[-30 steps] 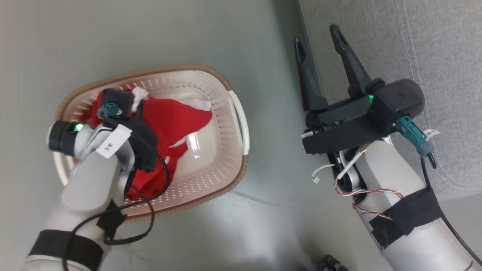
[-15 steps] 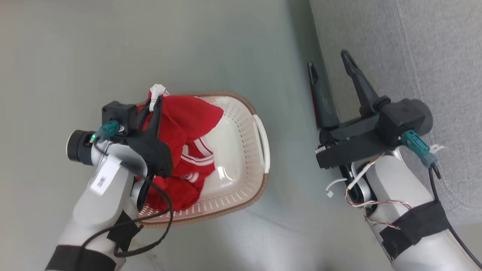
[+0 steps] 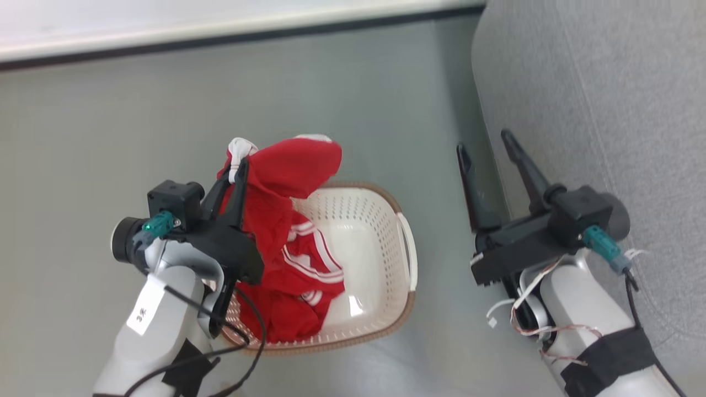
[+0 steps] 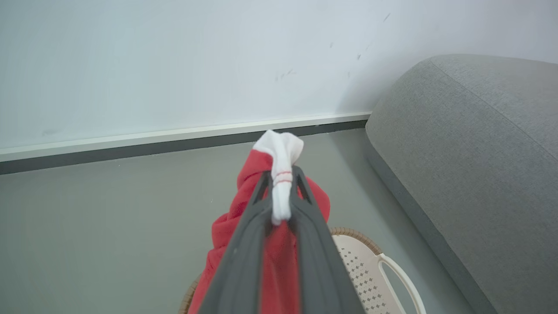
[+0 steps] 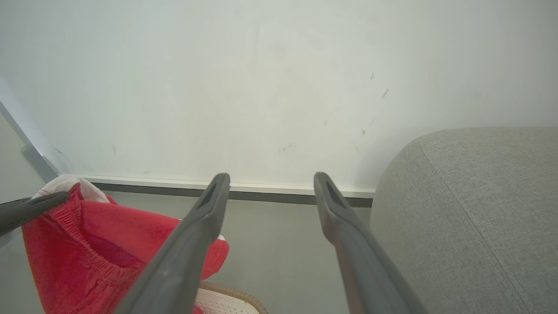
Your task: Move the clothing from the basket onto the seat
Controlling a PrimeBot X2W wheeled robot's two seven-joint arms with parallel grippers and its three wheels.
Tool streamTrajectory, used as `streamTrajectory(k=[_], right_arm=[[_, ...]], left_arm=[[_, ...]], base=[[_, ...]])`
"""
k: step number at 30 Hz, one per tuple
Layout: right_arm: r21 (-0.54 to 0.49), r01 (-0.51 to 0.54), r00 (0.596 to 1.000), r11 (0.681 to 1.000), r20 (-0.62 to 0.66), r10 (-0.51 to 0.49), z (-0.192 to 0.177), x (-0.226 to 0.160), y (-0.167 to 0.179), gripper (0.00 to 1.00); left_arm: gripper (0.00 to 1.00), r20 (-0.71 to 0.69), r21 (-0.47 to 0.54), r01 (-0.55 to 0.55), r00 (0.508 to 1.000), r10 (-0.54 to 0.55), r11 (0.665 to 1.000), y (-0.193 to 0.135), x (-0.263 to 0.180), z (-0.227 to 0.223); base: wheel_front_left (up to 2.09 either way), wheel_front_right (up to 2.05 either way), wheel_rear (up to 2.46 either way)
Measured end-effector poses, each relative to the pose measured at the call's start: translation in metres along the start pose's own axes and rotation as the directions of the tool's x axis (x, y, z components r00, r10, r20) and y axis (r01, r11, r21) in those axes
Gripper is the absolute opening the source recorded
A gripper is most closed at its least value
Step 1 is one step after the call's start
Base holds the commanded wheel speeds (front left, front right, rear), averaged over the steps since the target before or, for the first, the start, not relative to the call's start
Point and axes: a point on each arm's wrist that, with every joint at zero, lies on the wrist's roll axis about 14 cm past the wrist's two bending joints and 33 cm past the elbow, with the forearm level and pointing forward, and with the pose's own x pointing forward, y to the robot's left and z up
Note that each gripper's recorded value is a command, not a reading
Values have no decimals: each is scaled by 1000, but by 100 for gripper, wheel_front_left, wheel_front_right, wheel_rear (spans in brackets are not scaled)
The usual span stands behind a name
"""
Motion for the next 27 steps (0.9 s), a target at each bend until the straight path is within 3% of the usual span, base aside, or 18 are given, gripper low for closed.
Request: streamTrajectory(k=[14, 27], right_arm=[[26, -60, 998, 998, 19, 59, 20, -37, 32, 100], [39, -88, 995, 995, 55, 86, 37, -70, 51, 100]], left_arm=[[0, 206, 26, 34, 978, -38, 999, -27, -49, 72], [0, 378, 67, 85, 920, -104, 994, -64, -98, 124]], base=[[0, 0, 0], [0, 0, 0]])
